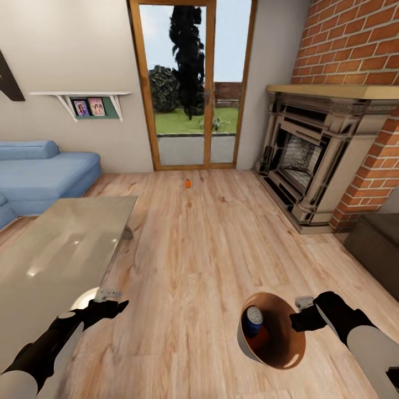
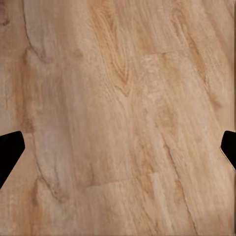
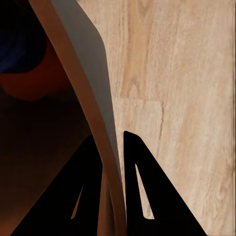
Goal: Put the three can of soda from the living room inside the tash can in the kitchen.
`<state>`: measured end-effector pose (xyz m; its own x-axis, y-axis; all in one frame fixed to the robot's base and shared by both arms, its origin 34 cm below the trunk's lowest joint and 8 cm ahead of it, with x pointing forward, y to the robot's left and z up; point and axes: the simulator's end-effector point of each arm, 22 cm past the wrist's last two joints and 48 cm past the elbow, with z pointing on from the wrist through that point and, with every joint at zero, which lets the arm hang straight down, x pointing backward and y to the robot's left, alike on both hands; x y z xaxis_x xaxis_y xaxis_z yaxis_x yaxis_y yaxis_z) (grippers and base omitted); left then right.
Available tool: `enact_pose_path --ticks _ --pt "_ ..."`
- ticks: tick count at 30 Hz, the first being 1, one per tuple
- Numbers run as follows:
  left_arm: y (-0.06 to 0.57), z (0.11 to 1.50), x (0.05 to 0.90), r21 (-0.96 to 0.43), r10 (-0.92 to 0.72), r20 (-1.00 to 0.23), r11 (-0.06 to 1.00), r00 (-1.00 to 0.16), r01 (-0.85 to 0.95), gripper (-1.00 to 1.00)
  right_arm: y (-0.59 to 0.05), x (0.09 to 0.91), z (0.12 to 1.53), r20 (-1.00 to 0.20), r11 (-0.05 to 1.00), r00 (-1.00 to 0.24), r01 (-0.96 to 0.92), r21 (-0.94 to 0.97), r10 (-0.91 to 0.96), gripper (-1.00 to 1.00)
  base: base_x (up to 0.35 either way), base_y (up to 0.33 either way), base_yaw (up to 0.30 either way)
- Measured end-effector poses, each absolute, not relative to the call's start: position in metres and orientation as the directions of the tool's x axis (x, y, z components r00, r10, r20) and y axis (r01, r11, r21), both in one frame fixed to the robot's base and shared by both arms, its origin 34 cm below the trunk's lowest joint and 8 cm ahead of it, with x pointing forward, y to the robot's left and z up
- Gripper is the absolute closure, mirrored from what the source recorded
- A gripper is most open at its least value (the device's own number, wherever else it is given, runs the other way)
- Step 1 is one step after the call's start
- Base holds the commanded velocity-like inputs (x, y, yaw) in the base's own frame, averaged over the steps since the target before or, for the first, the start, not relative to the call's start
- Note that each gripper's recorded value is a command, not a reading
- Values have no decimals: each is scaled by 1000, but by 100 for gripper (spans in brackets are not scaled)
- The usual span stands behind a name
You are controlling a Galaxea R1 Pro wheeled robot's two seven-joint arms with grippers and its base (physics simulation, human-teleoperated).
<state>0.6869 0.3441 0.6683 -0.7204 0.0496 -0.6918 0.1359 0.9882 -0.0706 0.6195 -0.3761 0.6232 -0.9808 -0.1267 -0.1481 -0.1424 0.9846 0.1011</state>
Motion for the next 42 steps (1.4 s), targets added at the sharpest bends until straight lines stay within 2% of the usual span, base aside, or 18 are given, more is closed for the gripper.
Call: enact_pose_path --ticks 6,13,16,20,34,42 --pt "344 668 687 -72 49 -691 988 -721 136 -100 -380 619 624 -147 985 -981 -139 97 -124 100 218 -259 0" --pt "344 668 687 -71 49 -691 988 -721 135 -100 -421 586 607 -112 977 -971 -211 6 -209 100 217 -259 0" --pt "344 668 687 -71 49 -692 988 -720 135 -100 -424 589 611 -146 986 -977 -165 40 -157 100 217 -259 0" --pt "344 668 687 -71 49 -692 988 -721 135 -100 -438 584 610 -129 979 -970 -205 -3 -204 100 217 -259 0" --pt "344 668 687 -72 48 -691 988 -721 134 -100 -431 583 608 -133 979 -971 -202 13 -199 100 220 -256 0" --pt "342 671 688 -112 1 -696 988 -718 111 -100 -407 585 603 -135 976 -969 -216 35 -209 100 285 -171 0"
